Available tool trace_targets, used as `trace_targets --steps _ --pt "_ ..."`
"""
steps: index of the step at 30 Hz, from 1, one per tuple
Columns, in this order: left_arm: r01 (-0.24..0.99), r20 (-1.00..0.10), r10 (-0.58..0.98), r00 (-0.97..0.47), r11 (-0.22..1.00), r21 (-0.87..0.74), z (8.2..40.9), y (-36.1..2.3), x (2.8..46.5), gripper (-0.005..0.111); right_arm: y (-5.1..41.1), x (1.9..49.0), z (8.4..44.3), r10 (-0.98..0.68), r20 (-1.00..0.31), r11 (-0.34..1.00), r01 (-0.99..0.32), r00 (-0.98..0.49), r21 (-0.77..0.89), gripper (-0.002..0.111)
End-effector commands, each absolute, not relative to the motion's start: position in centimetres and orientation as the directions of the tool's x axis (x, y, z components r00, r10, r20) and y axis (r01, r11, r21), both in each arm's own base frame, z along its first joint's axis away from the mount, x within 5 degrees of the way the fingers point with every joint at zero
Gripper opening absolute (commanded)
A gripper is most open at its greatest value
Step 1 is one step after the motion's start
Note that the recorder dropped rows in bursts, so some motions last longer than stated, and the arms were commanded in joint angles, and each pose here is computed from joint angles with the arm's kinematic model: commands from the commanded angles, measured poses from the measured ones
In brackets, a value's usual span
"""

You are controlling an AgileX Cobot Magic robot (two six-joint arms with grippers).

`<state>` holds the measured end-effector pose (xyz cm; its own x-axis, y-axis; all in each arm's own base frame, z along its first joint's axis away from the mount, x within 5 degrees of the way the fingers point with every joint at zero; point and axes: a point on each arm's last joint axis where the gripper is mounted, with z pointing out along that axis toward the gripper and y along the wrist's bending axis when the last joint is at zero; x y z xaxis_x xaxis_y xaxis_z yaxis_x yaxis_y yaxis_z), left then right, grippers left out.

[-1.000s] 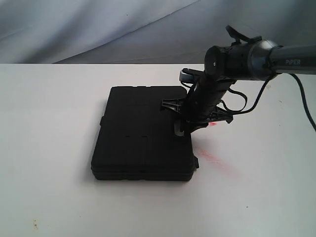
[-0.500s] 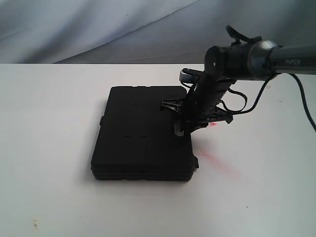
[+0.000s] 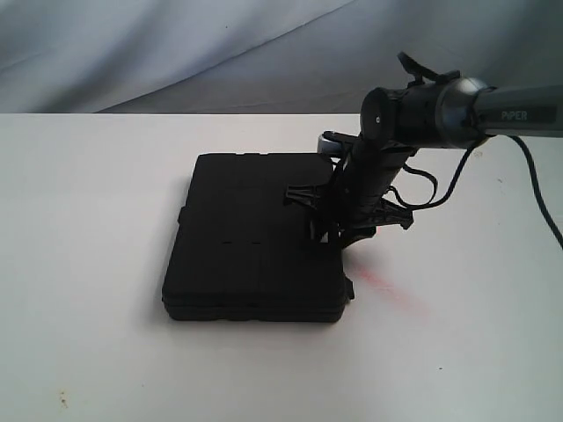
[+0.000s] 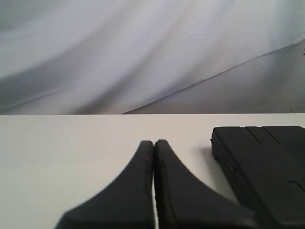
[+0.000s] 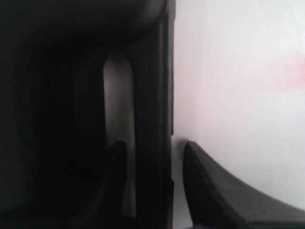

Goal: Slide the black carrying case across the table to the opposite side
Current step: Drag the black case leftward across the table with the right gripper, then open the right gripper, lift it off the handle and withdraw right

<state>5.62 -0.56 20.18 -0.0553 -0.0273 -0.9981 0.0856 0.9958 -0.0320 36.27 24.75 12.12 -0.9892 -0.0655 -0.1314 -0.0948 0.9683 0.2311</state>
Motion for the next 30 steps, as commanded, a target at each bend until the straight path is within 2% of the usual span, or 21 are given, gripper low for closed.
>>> trace_targets --steps 1,19,30 --pt "0.087 -0.999 -0.029 -0.047 0.996 -0.033 20.1 -0.6 5.6 0.000 24.9 36.0 12.0 -0.053 -0.113 0.968 -0.079 -0.992 0.236 0.055" --pt "0.087 -0.999 -0.029 -0.047 0.996 -0.033 20.1 -0.6 5.6 0.000 24.1 35.7 17.5 -0.056 -0.197 0.963 -0.106 -0.979 0.250 0.055" --pt "0.087 -0.999 -0.029 -0.047 0.996 -0.033 20.1 -0.6 5.6 0.000 22.8 34.5 22.9 -0.063 -0.283 0.966 -0.130 -0.957 0.224 0.055"
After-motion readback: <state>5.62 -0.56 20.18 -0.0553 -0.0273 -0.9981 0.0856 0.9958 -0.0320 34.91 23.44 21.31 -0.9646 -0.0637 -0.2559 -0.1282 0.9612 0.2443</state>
